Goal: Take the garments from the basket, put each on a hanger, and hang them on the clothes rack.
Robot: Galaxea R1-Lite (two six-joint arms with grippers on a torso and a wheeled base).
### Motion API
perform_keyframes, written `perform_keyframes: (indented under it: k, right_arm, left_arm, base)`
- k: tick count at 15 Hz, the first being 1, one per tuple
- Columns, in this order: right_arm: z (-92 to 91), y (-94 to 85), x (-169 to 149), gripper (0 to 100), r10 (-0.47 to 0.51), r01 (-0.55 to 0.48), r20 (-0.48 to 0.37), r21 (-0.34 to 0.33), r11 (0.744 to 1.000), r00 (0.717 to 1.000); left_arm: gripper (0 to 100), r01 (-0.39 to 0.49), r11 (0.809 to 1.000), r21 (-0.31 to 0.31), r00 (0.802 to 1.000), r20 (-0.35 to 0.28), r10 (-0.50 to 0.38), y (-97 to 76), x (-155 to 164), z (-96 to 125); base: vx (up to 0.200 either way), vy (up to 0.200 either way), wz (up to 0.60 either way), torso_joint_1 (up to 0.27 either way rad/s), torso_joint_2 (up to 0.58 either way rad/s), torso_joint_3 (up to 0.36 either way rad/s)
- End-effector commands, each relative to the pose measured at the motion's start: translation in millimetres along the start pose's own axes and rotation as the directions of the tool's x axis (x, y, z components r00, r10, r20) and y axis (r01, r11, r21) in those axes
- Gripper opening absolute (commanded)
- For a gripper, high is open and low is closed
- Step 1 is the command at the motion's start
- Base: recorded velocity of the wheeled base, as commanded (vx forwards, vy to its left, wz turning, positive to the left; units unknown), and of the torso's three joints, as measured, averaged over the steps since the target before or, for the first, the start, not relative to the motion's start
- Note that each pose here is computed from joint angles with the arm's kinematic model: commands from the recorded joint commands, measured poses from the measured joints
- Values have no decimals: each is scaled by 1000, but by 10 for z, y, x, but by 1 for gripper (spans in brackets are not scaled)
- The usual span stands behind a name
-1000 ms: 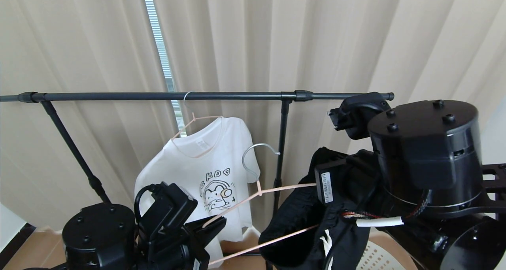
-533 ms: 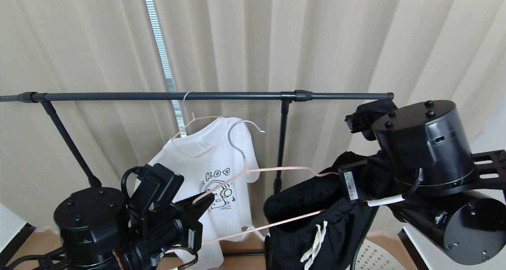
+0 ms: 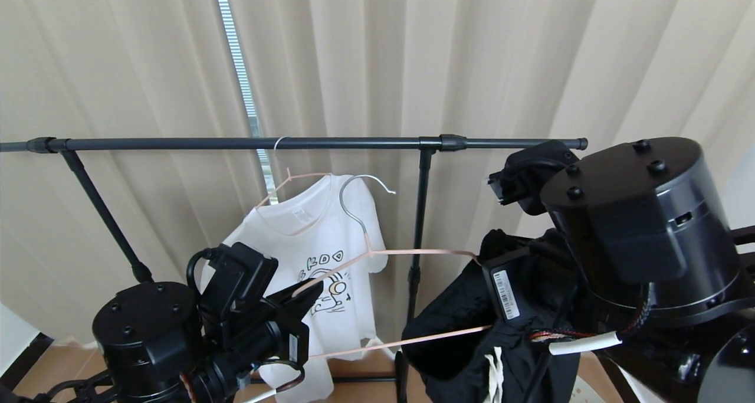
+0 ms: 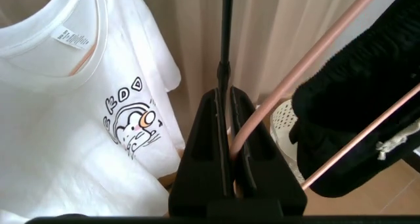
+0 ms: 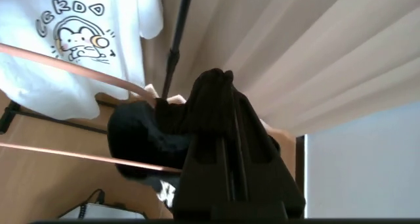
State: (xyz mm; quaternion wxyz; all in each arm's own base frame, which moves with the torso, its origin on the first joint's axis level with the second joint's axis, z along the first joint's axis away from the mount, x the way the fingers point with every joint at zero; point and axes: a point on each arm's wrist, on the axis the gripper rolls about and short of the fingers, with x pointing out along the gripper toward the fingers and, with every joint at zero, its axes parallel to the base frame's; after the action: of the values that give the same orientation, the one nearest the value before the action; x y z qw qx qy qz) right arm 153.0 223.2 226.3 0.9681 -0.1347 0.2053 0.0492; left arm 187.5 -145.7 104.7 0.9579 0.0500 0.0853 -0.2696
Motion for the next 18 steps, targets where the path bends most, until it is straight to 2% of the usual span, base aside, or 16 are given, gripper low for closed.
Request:
perform_keyframes:
  k: [1,6,10,14,18]
  right_arm:
    - [-2,117,15,0,18,-18,-2,-7,1000,1000]
    - [136,339,-2,0,59,-60,28,54,997,998]
    - [248,386,2,0,65,-70,50,110,991,997]
    - [359,515,9,0,83,-94,73,172,981,994]
    - [473,457,-44,0,86,-107,102,227,968,991]
  left_arm:
    - [0,6,1000,2,1000,-12,-6,-15,7,-28]
    - [0,15,1000,4,1000,-7,-15,-39,1,-24]
    - [0,27,1000,6,1000,7,-27,-62,-18,-21]
    - [0,41,999,11,999,-9,-41,-97,-14,-70]
    - [0,55,998,21,998,-14,-54,-131,1,-148]
  base:
    - [0,0,0,0,0,0]
    - [0,0,0,0,0,0]
    - [0,0,0,0,0,0]
    - [0,0,0,0,0,0]
    - [0,0,0,0,0,0]
